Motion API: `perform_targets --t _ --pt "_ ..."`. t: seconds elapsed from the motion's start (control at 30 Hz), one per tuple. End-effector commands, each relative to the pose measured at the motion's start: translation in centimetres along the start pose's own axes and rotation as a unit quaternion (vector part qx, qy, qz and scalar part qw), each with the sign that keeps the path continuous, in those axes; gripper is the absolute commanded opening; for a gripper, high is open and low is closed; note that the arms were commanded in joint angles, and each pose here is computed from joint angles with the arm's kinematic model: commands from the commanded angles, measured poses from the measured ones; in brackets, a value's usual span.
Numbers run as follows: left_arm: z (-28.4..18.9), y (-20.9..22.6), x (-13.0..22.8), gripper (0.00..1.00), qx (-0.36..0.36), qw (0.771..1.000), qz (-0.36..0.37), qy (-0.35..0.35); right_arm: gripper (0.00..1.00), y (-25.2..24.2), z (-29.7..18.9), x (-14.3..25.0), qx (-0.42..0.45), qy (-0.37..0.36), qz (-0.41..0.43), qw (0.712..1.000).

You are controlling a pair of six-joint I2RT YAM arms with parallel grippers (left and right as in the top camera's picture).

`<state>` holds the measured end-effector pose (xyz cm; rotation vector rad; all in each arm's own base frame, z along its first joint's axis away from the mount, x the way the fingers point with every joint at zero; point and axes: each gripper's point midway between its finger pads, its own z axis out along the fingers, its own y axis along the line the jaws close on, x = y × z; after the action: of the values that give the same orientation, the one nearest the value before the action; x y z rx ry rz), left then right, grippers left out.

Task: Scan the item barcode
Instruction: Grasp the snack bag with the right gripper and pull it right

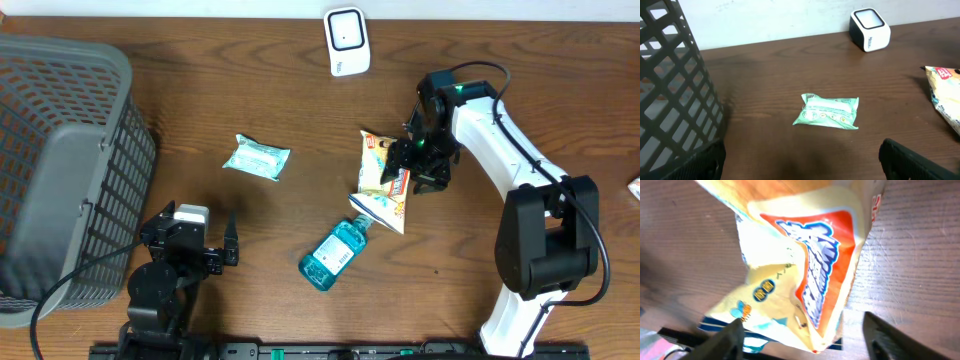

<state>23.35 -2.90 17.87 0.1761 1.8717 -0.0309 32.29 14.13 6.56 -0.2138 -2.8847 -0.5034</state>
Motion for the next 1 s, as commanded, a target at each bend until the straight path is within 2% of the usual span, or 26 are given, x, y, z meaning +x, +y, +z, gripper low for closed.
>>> perform_targets --t 0.0,0.07,0.17,0.5,0.73,0.8,0.97 --pt "0.0 -0.2 0.0 0.98 0.006 1.0 0.0 -0.001 0.7 0.3 -0.6 -0.1 -0.003 -0.011 -0.007 1.0" --pt "0.0 -0.2 0.0 0.98 0.006 1.0 0.0 -0.001 0.52 0.3 -0.6 0.0 -0.004 -0.009 -0.006 1.0" --pt "0.0 -0.2 0.0 0.98 0.006 1.0 0.0 -0.001 0.01 0.3 -0.7 0.6 -0.004 0.002 -0.002 1.0" --pt "0.0 -0.2 0.0 0.98 0.006 1.0 0.0 -0.001 0.01 -0.4 -2.0 3.6 0.023 0.037 0.005 0.999" --pt "0.0 -0.2 0.0 0.98 0.006 1.0 0.0 -0.001 0.01 0.7 -2.3 3.1 0.054 -0.012 -0.041 0.998" --pt "0.0 -0.2 0.0 0.98 0.006 1.0 -0.001 -0.001 0.01 0.7 -1.5 2.3 0.073 -0.031 -0.053 0.995" --pt "0.0 -0.2 0.0 0.98 0.006 1.0 0.0 -0.001 0.01 -1.8 2.7 1.5 0.142 -0.057 -0.01 0.988"
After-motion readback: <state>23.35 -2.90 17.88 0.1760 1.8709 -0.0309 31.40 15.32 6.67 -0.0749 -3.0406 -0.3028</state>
